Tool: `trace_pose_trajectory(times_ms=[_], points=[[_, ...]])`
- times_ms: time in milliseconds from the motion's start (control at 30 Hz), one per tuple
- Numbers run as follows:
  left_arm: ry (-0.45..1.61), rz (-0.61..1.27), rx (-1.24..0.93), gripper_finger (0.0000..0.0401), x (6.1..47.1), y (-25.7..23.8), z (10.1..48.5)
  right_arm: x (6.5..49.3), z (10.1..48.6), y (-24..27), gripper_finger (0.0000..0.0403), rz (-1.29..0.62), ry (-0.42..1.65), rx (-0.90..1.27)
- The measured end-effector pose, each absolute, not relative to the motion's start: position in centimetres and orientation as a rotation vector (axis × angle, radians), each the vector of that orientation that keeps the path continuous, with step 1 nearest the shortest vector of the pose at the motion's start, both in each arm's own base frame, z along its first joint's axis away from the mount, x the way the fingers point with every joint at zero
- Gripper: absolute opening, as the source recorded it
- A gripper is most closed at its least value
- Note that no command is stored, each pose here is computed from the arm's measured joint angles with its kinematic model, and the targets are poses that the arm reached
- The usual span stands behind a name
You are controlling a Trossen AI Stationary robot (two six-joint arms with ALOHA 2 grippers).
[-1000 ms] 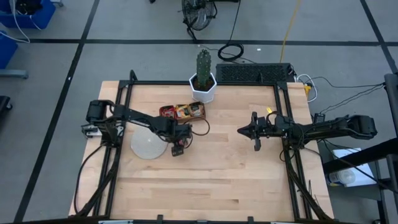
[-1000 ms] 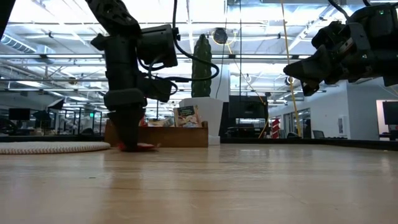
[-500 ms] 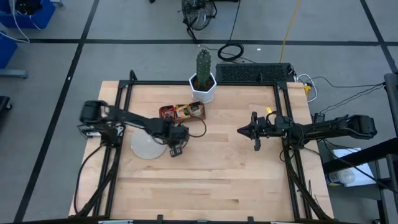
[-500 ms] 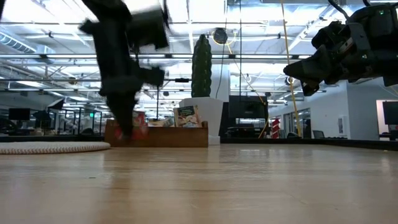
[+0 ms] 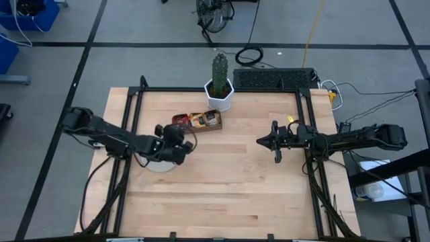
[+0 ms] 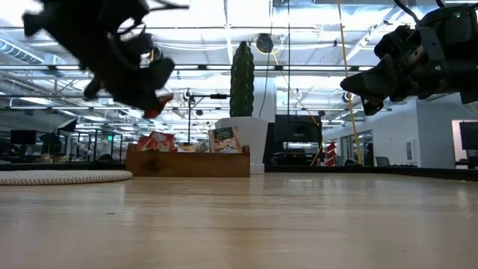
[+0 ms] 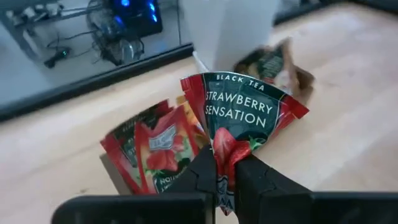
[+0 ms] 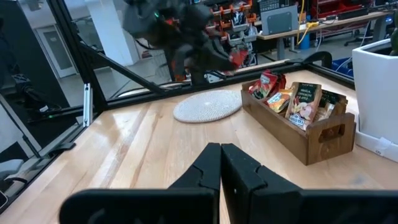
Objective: Pick & Place Tea
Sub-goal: Put the red tea bag into the left section of the wooden organizer
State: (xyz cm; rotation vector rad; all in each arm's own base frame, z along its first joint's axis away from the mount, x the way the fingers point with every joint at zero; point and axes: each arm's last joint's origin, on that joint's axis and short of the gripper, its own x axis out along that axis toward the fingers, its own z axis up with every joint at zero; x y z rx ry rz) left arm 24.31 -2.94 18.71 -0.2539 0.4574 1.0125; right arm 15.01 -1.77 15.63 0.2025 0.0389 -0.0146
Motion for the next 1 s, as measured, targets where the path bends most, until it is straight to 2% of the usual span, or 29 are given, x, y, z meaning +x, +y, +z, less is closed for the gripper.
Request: trace_pose_trajectory(times_ms=[200,533,833,1000], points=[[0.290,1.066,-0.369,0.0041,23.2,-1.1,15.1,15.0,15.6,-1.8,0.0000,-0.014,0.039,0.203],[0.316,1.112,-0.401,0.0026,22.3,0.9,13.8,15.0,15.6,-1.8,0.0000,-0.014,0.040,0.203],[0.383,1.093,-0.425,0.0135,22.4,2.1,13.6,15.0,15.6,-1.8,0.0000,-0.014,0.039,0.203],[0.386,1.094,-0.433,0.0176,22.4,2.2,13.6,15.0,15.6,-1.8,0.0000,-0.015,0.040,0.203]])
